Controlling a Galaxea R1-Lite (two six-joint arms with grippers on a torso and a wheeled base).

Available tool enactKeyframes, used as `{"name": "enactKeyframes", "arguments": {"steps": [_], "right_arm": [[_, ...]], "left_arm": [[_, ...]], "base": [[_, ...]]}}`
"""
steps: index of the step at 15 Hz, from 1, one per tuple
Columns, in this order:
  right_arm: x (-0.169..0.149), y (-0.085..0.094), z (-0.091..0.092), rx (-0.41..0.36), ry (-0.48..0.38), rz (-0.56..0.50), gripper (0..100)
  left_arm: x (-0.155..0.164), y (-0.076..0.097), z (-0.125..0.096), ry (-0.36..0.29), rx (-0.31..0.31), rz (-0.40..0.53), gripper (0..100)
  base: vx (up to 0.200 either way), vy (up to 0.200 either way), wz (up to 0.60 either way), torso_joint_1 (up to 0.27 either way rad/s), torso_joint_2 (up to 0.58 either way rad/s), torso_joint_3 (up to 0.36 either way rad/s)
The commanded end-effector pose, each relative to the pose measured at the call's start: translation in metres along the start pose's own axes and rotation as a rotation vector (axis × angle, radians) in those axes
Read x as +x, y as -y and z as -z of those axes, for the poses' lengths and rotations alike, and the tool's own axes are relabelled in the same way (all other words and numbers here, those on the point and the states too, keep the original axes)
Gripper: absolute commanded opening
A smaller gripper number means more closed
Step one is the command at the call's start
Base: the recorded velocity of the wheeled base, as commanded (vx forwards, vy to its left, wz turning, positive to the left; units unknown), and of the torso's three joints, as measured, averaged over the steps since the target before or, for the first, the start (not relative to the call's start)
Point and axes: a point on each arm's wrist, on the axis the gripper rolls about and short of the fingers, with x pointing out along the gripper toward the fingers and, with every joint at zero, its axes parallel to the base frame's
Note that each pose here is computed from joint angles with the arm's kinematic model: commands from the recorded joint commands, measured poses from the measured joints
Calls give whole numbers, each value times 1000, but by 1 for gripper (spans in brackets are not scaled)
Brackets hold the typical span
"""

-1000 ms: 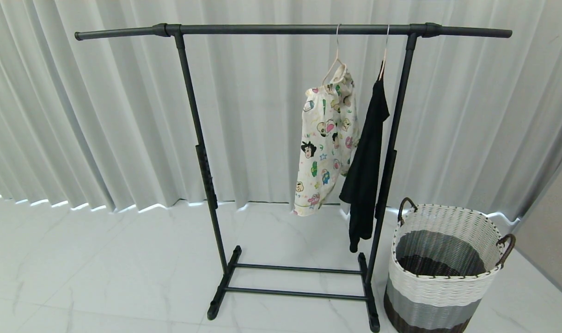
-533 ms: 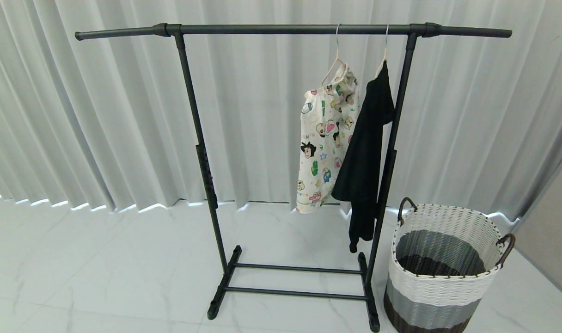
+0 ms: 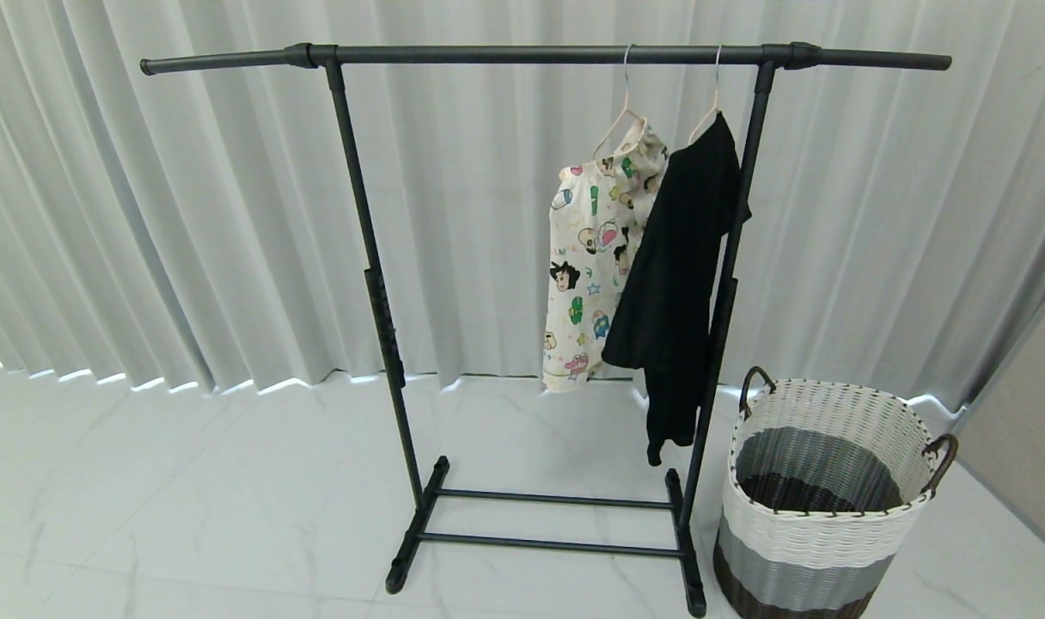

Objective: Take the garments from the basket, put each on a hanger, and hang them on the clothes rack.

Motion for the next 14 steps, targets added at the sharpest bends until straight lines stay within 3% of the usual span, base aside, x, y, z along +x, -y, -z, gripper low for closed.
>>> {"name": "enactKeyframes", "arguments": {"steps": [1, 4, 6, 8, 10, 11, 12, 14], "right_arm": [[0, 0, 0, 14, 0, -4, 100], [0, -4, 7, 83, -58, -147, 100], [-1, -5, 6, 99, -58, -188, 100], [-1, -5, 6, 98, -57, -196, 100], [-1, -7, 8, 93, -63, -302, 100], [-2, -9, 11, 82, -93, -383, 100], [-2, -10, 11, 68, -93, -395, 100], [-2, -9, 11, 70, -94, -392, 100]], "left_arm": [[1, -1, 0, -3, 0, 104, 100], [0, -1, 0, 11, -23, 104, 100], [2, -1, 0, -17, -17, 94, 100], [2, 0, 0, -30, -25, 36, 100], [2, 1, 0, -35, -34, -43, 100], [1, 1, 0, -24, -36, -66, 100], [-2, 2, 1, 19, -33, -71, 100], [-3, 2, 1, 33, -51, -81, 100]], "base": [[0, 0, 0, 0, 0, 0], [0, 0, 0, 0, 0, 0], [0, 0, 0, 0, 0, 0], [0, 0, 0, 0, 0, 0], [0, 0, 0, 0, 0, 0], [0, 0, 0, 0, 0, 0], [0, 0, 0, 0, 0, 0], [0, 0, 0, 0, 0, 0]]}}
